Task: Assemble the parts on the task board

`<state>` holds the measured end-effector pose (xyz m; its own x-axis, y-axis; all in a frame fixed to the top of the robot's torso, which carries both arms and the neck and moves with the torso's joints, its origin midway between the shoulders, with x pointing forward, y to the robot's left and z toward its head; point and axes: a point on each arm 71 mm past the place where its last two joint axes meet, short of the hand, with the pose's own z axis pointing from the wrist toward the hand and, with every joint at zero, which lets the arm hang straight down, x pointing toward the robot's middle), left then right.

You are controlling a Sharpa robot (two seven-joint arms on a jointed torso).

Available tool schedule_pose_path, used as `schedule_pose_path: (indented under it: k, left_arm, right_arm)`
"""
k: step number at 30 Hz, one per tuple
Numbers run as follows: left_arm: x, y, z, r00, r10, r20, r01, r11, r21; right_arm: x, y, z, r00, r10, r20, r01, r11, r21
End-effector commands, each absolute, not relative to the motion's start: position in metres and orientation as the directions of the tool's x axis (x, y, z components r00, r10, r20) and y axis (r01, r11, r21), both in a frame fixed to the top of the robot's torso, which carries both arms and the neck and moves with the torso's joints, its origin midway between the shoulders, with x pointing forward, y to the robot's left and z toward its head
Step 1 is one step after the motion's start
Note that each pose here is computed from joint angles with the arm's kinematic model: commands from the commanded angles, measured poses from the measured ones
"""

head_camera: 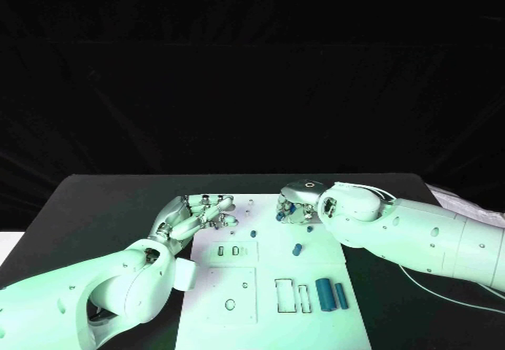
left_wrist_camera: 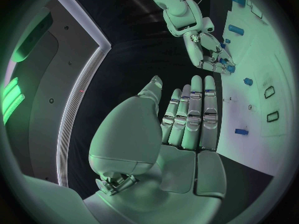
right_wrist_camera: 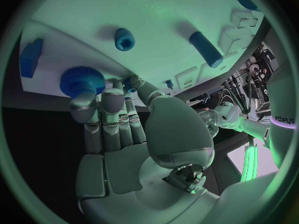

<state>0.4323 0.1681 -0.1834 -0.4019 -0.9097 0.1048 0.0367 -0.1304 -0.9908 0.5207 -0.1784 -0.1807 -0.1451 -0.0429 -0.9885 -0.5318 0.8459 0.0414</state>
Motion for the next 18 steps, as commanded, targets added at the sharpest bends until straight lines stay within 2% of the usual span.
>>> schedule_pose_path:
  k: [1,8,18]
  left_arm:
    - [0.4322,0.1662,-0.1827,-0.417,-0.902,0.115,0.03,-0.141,-0.99]
    - [0.4328,0.1669,-0.1834,-0.416,-0.902,0.115,0.026,-0.138,-0.99]
    - [0.4331,0.1676,-0.1839,-0.415,-0.903,0.114,0.022,-0.135,-0.991]
  right_arm:
    - [0.5185,-0.1771,-0.179,-0.121,0.008,-0.993,-0.539,0.839,0.072]
    - [0.5171,-0.1759,-0.1731,-0.099,0.079,-0.992,-0.53,0.839,0.12]
    - [0.5184,-0.1713,-0.1691,-0.077,0.119,-0.99,-0.507,0.85,0.141]
